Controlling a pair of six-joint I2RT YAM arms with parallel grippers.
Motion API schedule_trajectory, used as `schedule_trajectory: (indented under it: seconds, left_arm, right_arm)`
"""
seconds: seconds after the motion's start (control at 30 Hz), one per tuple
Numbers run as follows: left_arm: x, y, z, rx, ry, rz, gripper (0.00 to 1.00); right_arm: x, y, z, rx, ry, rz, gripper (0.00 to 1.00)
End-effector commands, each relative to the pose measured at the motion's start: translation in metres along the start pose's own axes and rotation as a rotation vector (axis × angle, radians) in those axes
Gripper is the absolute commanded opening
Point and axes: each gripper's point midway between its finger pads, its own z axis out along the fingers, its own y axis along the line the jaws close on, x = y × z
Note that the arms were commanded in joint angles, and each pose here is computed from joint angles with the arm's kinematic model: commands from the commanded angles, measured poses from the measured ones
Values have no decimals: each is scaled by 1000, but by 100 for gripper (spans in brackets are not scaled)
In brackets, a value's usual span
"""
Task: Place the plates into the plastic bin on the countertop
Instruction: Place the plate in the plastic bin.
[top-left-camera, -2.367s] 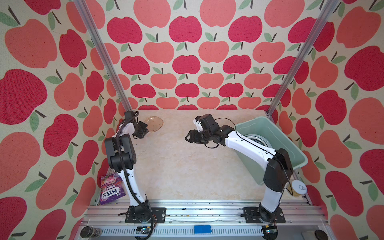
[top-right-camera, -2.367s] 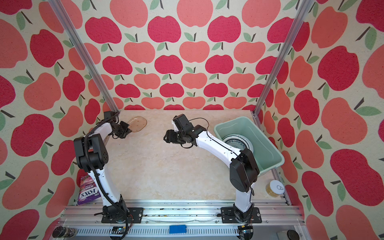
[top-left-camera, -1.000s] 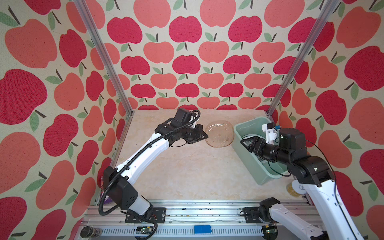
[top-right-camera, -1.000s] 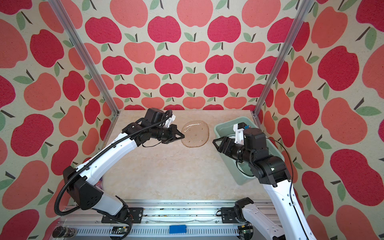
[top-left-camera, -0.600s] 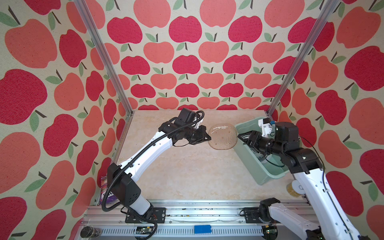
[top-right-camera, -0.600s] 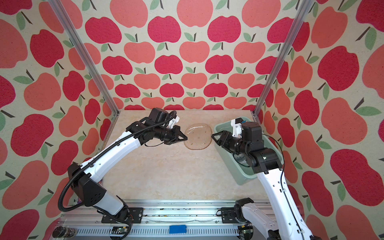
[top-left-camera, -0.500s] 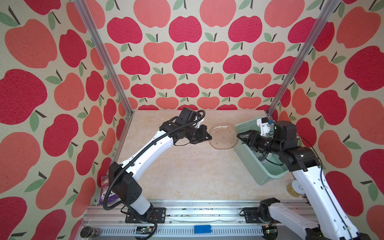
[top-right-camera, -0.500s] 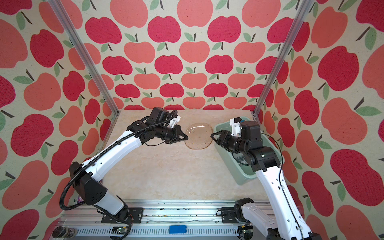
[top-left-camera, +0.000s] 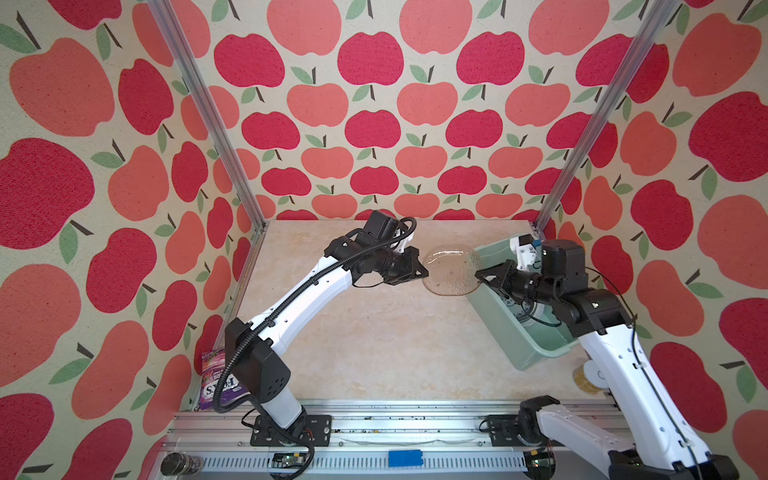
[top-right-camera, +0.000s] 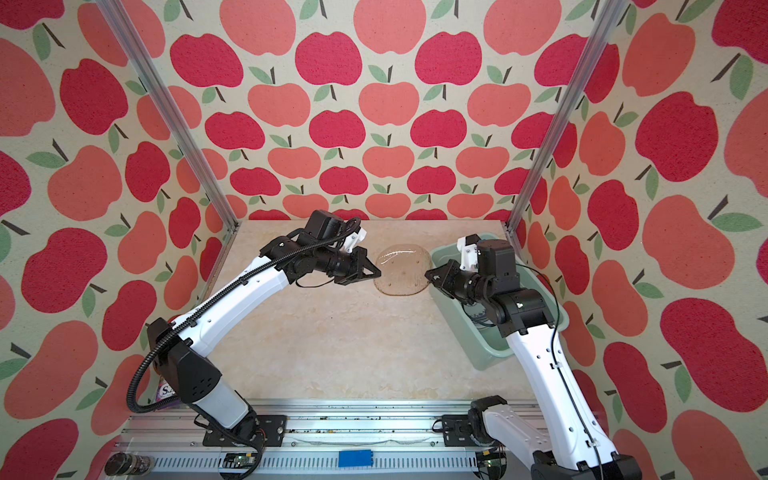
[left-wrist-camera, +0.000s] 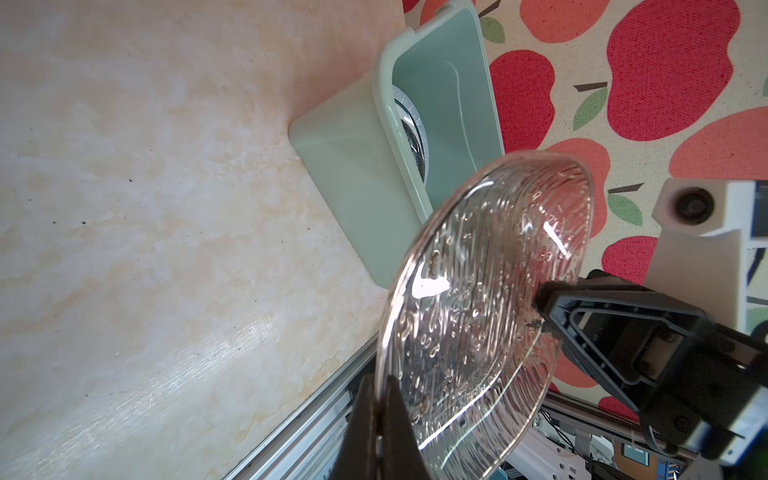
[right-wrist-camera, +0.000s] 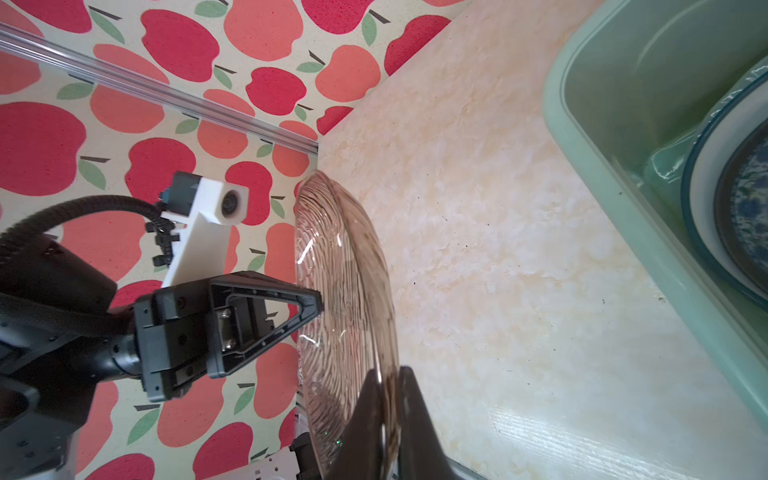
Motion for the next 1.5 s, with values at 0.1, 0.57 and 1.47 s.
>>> schedule_trajectory:
  seconds: [0.1,0.57,1.47]
  left_arm:
    - [2,-13,0,25,18,31,3]
    - [-12,-23,-37,56,-118,100,99]
    - [-23,2,-52,125,-152,60,99]
  right_arm:
    - [2,8,0,-39,13,-23,0]
    - [-16,-20,-14,63,-109,44,0]
    - [-49,-213,-71,480,-380,443,0]
